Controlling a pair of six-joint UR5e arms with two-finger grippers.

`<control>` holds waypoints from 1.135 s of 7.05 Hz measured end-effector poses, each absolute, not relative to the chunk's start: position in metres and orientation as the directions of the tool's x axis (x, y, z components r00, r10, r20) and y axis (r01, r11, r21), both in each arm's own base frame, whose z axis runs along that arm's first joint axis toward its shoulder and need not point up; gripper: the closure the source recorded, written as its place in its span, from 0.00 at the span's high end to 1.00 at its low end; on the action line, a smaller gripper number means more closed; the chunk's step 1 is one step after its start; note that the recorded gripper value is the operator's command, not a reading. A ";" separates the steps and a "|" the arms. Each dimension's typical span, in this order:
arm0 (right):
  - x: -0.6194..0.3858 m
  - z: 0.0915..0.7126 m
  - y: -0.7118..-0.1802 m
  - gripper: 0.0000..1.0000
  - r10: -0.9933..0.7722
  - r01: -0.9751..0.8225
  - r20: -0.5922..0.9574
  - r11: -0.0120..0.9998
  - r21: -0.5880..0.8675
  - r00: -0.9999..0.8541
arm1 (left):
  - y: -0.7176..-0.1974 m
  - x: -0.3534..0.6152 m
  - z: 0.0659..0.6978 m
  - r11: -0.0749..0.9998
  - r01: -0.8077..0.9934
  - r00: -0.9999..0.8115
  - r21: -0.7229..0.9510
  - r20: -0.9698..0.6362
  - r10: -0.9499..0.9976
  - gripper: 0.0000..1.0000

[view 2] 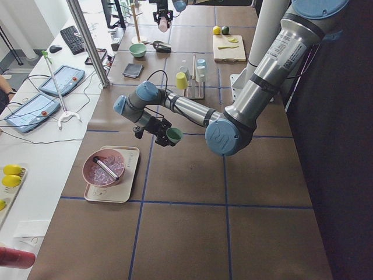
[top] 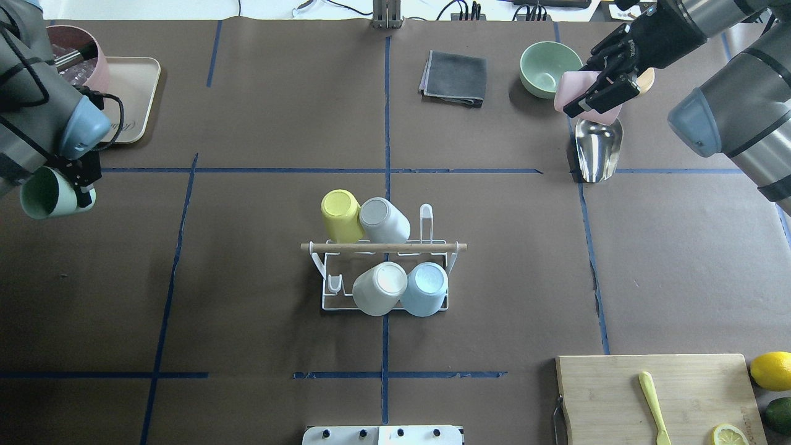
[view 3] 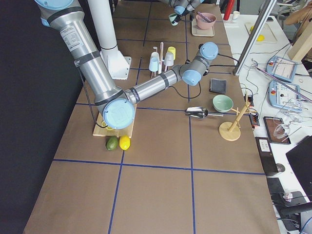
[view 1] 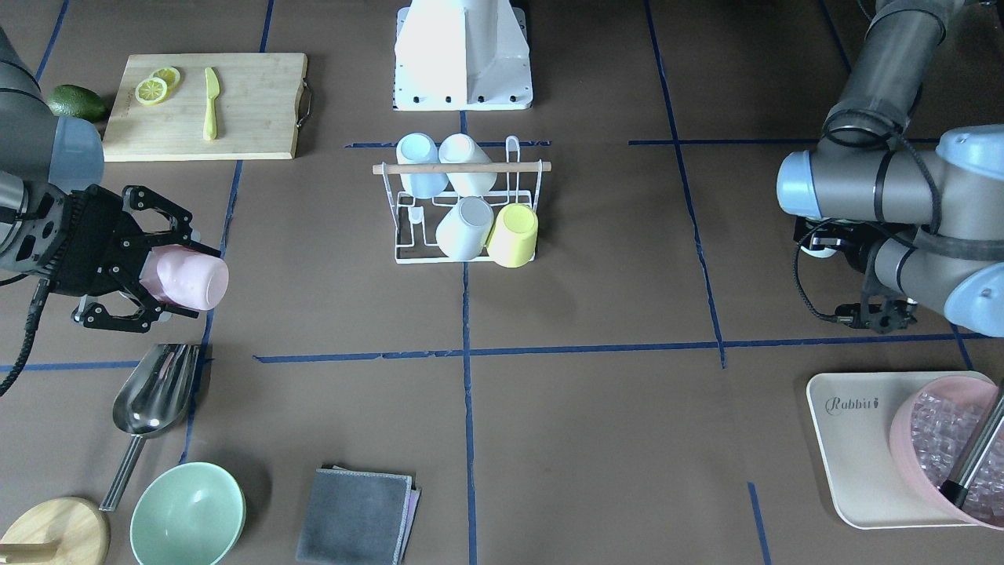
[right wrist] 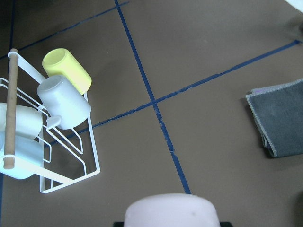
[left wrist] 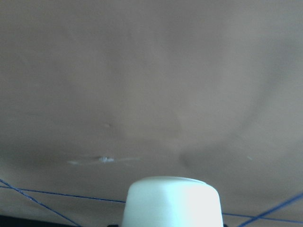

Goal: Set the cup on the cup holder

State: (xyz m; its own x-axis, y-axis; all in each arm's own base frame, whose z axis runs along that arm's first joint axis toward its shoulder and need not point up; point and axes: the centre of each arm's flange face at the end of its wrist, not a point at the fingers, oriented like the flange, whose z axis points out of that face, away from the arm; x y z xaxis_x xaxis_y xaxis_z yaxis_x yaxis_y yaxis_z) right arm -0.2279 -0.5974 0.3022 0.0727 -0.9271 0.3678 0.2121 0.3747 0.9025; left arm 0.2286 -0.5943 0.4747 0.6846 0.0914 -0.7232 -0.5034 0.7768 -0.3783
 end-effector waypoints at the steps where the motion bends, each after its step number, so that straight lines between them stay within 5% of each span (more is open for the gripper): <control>1: -0.225 0.294 -0.593 0.00 -0.928 0.165 0.362 0.372 0.913 0.093 | -0.594 0.213 0.442 0.824 -0.501 0.650 -0.264 -0.744 0.157 0.04; 4: -0.220 0.274 -0.580 0.00 -0.921 0.015 0.359 0.365 0.931 0.154 | -0.598 0.204 0.378 0.861 -0.495 0.532 0.117 -0.743 0.407 0.05; 8: -0.281 0.251 -0.543 0.00 -0.890 -0.254 0.412 0.360 0.898 0.196 | -0.600 0.204 0.346 0.744 -0.414 0.418 0.523 -0.617 0.667 0.07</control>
